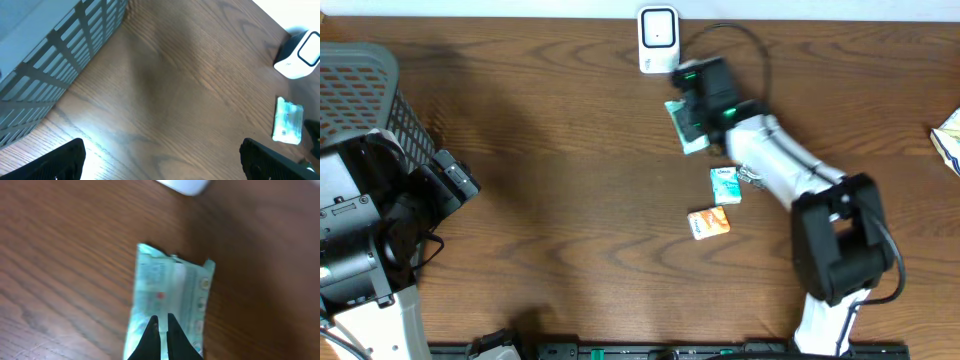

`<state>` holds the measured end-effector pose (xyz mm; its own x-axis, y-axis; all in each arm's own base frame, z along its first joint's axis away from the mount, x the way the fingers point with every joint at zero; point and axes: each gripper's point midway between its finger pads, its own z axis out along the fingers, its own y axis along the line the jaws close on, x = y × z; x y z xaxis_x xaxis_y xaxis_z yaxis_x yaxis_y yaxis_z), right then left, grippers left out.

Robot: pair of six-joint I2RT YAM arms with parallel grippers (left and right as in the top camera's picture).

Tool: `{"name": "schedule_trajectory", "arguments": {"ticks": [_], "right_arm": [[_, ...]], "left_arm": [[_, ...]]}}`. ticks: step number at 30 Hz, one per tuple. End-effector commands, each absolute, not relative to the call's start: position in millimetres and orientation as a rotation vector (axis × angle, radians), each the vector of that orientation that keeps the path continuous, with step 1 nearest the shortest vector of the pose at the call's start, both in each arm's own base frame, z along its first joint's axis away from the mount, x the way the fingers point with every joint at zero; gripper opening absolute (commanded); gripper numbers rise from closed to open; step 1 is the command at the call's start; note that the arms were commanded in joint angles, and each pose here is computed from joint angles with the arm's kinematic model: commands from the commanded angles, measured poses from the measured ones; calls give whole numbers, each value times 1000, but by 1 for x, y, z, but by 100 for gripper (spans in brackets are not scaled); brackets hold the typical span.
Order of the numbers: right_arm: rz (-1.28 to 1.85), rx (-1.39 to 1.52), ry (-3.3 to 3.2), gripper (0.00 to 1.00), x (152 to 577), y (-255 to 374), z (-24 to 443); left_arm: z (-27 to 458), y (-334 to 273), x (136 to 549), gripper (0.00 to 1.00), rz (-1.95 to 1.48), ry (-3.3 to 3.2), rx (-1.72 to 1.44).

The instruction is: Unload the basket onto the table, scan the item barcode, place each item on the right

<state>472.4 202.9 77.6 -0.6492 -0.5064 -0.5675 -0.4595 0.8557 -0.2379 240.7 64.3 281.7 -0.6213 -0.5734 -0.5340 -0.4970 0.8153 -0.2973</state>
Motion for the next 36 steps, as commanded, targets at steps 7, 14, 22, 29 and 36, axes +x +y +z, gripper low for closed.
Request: {"name": "schedule_trajectory", "arguments": {"ticks": [7, 14, 22, 29, 36], "right_arm": [[-462, -779, 2352, 1, 450, 220, 52], [-246, -592, 2421, 27, 473, 200, 49], [416, -368, 2524, 43, 489, 168, 47], [642, -348, 2554, 47, 484, 164, 26], [808, -301, 2598, 46, 477, 191, -15]], "left_arm": [[287, 64, 241, 98, -167, 2350, -783], [287, 64, 241, 98, -167, 2350, -783], [287, 64, 241, 98, -167, 2350, -783], [287, 64, 241, 98, -167, 2350, -783], [287, 64, 241, 98, -167, 2350, -783]]}}
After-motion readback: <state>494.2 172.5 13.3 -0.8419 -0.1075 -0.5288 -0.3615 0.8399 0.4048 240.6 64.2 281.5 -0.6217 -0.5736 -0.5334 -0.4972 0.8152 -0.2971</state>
